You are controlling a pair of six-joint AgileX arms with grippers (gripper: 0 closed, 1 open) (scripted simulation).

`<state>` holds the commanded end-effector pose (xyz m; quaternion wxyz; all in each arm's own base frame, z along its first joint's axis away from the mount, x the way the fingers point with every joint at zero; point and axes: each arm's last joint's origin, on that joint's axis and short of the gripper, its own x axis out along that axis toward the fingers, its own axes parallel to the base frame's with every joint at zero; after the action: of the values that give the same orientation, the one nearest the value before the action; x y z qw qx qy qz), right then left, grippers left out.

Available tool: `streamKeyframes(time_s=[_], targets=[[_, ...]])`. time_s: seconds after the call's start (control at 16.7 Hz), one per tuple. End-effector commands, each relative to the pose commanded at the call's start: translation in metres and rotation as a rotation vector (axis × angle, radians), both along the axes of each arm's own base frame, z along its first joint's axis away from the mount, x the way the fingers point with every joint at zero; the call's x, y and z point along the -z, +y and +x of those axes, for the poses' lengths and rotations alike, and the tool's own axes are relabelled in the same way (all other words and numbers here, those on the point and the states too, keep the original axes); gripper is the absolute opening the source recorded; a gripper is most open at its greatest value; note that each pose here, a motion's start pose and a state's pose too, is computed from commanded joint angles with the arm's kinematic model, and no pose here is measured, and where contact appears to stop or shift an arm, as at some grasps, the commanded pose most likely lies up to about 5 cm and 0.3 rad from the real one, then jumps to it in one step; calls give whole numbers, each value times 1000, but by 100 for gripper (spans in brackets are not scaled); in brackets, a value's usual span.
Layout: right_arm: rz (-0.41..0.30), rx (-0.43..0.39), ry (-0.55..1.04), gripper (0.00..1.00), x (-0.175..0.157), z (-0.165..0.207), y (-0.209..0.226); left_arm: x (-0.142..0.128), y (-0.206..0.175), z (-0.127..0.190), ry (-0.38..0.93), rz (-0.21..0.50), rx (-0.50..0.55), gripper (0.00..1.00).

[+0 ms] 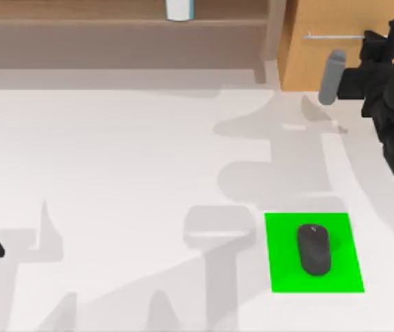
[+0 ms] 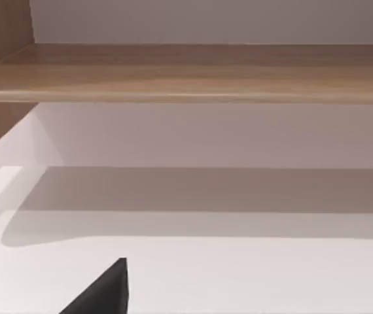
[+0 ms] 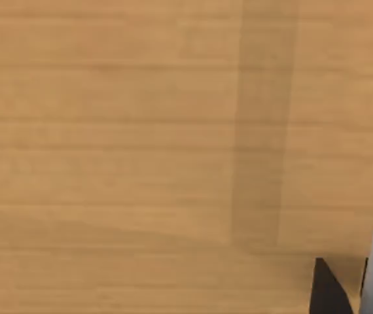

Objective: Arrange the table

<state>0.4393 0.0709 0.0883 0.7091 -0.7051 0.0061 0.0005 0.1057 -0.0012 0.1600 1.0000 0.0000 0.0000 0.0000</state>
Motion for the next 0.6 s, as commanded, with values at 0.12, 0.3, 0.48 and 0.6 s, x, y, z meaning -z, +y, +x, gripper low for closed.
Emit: streamKeyframes(time_s=[0.12,0.3,0.48,0.6], targets=[[0,0,0,53,0,0,0,0,0,0,0,0,0,100],[0,0,0,75,0,0,0,0,0,0,0,0,0,100],[0,0,0,98,0,0,0,0,0,0,0,0,0,100],[0,0,0,100,0,0,0,0,0,0,0,0,0,100]])
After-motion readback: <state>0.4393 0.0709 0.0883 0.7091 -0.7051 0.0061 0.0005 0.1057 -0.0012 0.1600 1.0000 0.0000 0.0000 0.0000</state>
